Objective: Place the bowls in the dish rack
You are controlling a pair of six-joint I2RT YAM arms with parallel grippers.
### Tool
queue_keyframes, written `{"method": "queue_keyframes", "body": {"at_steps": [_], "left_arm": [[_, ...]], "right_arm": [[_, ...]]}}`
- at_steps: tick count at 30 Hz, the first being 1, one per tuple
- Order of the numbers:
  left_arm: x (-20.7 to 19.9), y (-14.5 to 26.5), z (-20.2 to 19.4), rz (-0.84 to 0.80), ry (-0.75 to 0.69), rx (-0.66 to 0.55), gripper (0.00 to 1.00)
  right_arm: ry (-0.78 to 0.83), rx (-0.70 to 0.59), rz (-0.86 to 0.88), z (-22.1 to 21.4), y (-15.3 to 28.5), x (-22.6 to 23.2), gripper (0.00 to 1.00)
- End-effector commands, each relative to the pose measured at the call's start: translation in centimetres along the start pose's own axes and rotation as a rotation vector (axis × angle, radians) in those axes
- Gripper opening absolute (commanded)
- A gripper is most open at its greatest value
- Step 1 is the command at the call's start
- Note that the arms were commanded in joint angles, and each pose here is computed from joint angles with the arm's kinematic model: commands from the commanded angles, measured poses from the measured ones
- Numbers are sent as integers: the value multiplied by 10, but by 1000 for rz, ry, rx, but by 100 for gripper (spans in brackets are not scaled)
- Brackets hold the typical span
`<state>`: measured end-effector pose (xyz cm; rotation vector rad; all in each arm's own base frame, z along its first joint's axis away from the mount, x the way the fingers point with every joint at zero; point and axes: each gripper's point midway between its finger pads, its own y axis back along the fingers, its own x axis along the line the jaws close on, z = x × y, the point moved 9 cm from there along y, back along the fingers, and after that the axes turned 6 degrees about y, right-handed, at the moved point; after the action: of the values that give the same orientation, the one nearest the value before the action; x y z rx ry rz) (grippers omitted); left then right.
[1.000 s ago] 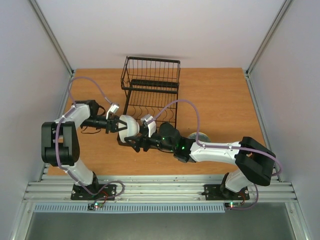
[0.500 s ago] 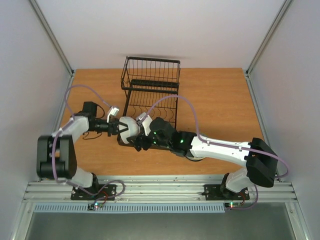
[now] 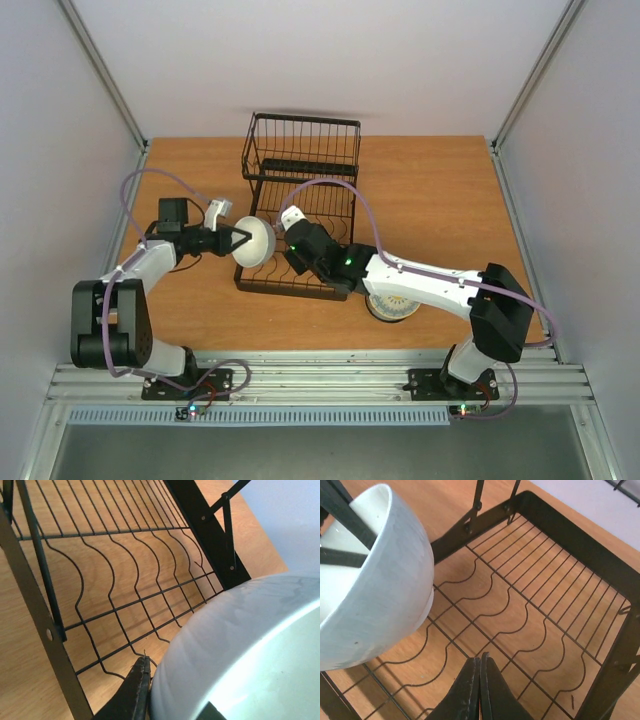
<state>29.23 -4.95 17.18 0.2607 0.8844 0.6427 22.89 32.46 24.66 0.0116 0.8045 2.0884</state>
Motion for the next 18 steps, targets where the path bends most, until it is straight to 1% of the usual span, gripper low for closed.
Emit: {"method": "queue_keyframes", "body": {"at_steps": [1,2,3,4,5,6,7,9,13,18], "left_arm": [[-5,2,10,-47,-29,-50,0],[-6,3,9,-60,-37,-48,0],[-8,3,8,-75,-44,-46,0],[-10,4,7,-92,-48,-44,1],[-12,5,7,-110,-65,-43,1],[-14,5,6,-124,-75,-44,1],[-16,6,6,-141,-87,-49,0],[-18,8,5,-164,-105,-58,1],[-23,12,4,-229,-119,-78,0],[-26,13,2,-277,-126,-83,0]], "right_arm": [[24,9,-32,-2,2,-2,1],[5,-5,-11,-2,4,-2,6],[-22,-21,17,-1,9,-3,15],[-46,-37,60,-3,14,-3,32],[-84,-64,108,-2,21,-4,54],[-125,-87,159,-3,27,-6,67],[-174,-115,206,-3,34,-10,75],[-269,-166,309,-4,46,-16,82],[-435,-253,458,-5,62,-27,89],[-617,-311,667,-8,57,-23,97]]}}
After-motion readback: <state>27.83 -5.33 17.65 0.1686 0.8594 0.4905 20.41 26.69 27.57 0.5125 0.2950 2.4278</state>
